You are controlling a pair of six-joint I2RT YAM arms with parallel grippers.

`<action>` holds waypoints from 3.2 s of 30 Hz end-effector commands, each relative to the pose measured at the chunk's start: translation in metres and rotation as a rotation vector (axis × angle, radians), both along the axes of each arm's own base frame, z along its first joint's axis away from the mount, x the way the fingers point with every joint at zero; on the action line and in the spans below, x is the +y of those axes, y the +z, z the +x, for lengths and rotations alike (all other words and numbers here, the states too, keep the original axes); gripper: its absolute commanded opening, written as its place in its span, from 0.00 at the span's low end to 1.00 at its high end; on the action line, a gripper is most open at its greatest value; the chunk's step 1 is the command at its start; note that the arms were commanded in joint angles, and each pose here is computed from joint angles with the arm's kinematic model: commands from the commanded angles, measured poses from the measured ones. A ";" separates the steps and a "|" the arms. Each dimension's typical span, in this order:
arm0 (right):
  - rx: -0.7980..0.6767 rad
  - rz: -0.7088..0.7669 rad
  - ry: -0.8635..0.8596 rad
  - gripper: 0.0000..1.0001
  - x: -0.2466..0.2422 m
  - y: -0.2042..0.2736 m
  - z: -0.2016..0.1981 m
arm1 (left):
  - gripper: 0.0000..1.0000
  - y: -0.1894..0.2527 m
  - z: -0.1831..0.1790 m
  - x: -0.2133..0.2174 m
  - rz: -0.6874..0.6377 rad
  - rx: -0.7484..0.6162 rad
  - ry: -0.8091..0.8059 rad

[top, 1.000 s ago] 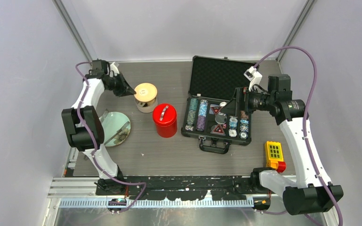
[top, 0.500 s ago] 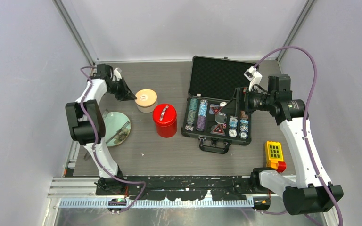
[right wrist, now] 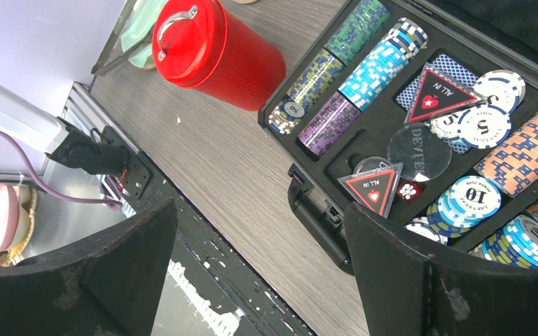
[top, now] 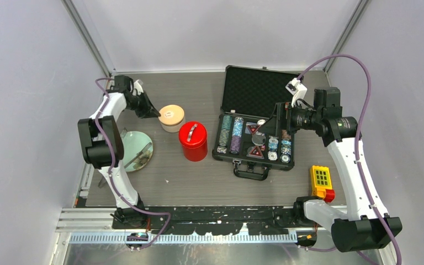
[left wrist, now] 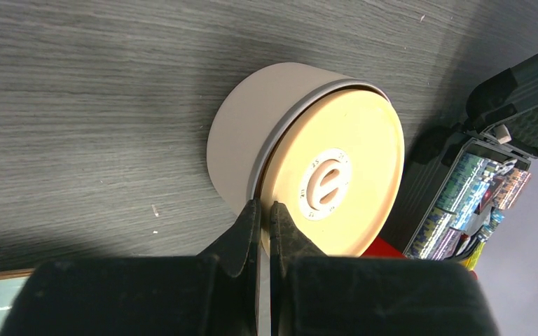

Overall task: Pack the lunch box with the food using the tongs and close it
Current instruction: Close the box lid on the packing box.

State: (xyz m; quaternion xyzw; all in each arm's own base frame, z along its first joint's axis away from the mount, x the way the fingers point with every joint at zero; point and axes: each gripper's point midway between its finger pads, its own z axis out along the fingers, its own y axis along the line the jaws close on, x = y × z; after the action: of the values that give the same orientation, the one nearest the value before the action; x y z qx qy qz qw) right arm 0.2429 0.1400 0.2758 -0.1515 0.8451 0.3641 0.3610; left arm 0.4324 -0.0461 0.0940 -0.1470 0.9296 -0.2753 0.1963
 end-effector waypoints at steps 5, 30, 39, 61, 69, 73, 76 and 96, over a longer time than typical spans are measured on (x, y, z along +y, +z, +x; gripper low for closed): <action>-0.045 0.010 0.017 0.93 0.001 0.012 0.003 | 0.00 0.006 0.017 0.003 0.074 -0.137 -0.029; -0.042 0.021 0.025 0.93 0.003 0.014 0.002 | 0.25 0.005 0.015 0.016 0.176 -0.213 -0.057; -0.048 0.022 0.025 0.93 0.003 0.016 0.000 | 0.45 0.042 0.017 0.026 0.247 -0.298 -0.039; -0.041 0.017 0.023 0.93 0.002 0.012 0.001 | 0.69 0.063 -0.007 -0.031 0.504 -0.391 -0.565; -0.043 0.015 0.023 0.93 0.002 0.011 0.000 | 0.63 0.029 -0.005 -0.037 0.523 -0.338 -0.589; -0.043 0.011 0.024 0.93 0.002 0.010 0.001 | 0.61 0.016 -0.008 -0.036 0.555 -0.328 -0.598; -0.039 0.013 0.024 0.93 0.002 0.010 0.002 | 0.61 0.004 -0.008 -0.035 0.567 -0.314 -0.596; -0.046 0.013 0.028 0.93 0.002 0.011 -0.001 | 0.57 -0.047 -0.022 -0.033 0.562 -0.241 -0.565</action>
State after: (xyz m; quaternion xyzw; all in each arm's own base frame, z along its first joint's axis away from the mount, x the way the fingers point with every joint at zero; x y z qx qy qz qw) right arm 0.2422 0.1423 0.2733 -0.1516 0.8457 0.3731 0.3500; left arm 0.4421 -0.0906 0.0952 0.2137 0.9177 -0.0834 0.3245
